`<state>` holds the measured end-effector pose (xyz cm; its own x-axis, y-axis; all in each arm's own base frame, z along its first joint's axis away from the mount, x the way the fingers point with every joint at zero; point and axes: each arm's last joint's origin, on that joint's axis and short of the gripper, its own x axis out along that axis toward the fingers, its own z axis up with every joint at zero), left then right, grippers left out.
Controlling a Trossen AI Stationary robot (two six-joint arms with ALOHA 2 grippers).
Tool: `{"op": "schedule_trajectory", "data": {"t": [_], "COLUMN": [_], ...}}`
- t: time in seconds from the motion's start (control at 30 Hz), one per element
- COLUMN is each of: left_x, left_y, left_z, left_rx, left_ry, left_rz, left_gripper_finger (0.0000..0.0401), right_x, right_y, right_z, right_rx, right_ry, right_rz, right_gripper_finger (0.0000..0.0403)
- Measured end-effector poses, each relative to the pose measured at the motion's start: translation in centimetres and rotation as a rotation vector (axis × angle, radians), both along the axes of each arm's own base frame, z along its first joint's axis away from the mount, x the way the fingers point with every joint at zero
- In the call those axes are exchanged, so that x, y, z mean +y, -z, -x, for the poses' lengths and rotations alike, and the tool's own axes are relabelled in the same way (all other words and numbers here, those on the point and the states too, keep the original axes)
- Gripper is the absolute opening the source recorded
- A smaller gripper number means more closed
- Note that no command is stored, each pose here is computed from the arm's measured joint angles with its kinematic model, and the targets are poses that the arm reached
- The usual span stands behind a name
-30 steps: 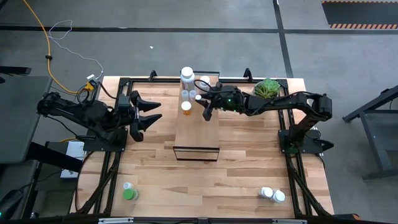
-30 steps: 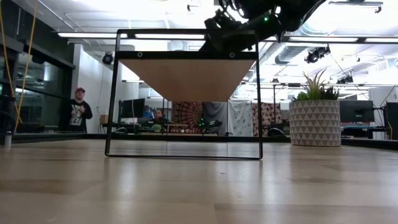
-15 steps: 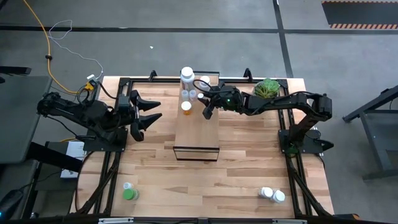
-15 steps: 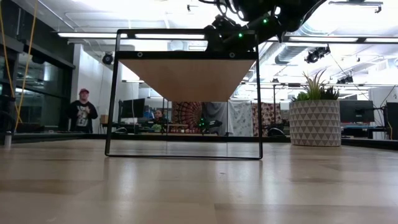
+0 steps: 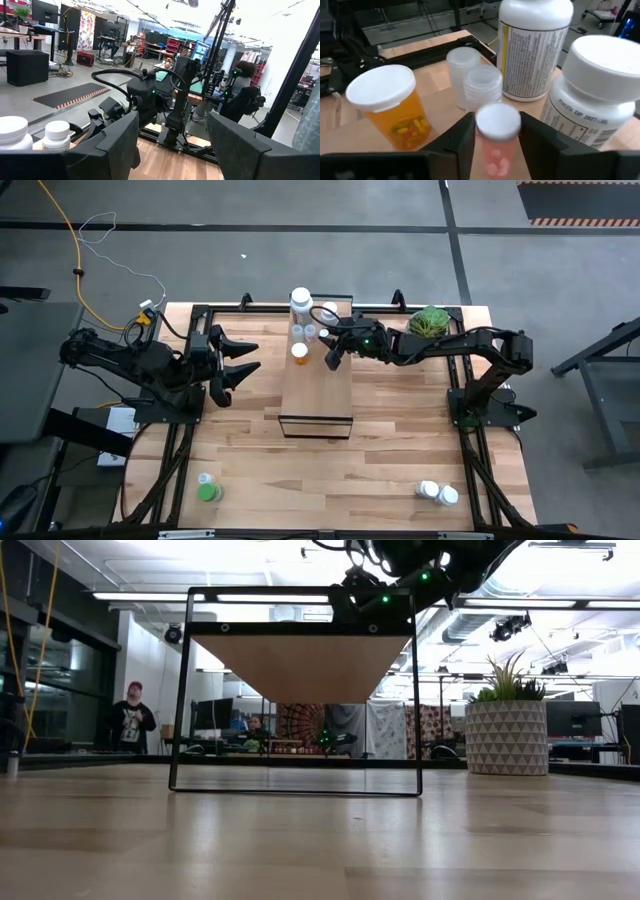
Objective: Pick and place medicine bottles onto shelf by color
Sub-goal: Put the pink medicine bottle on the shelf
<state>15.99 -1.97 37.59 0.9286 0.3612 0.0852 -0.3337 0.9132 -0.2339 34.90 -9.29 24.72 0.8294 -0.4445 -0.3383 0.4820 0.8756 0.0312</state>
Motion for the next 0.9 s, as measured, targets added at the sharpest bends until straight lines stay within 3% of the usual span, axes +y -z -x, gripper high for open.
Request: {"op": "schedule_trajectory", "data": {"t": [0.43, 0.77, 0.9], "left_x": [0.0, 0.0, 0.0], "left_y": [0.0, 0.0, 0.0], "left_z": [0.0, 0.0, 0.0], "left_rx": [0.000, 0.001, 0.001], "left_ry": [0.000, 0.003, 0.003], "left_rz": [0.000, -0.001, -0.001], "left_gripper_finger": [0.0223, 0.0223, 0.0223], "right_x": [-0.1, 0.4, 0.5], "right_y": [-0.9, -3.8, -3.6], "right_z": [0.6, 2.2, 2.0], "right_rx": [-0.028, -0.083, -0.104], "right_ry": [0.014, -0.032, -0.053], "right_rz": [-0.021, 0.004, -0.050], "right_gripper_finger": [0.0220, 0.0220, 0.0173]}}
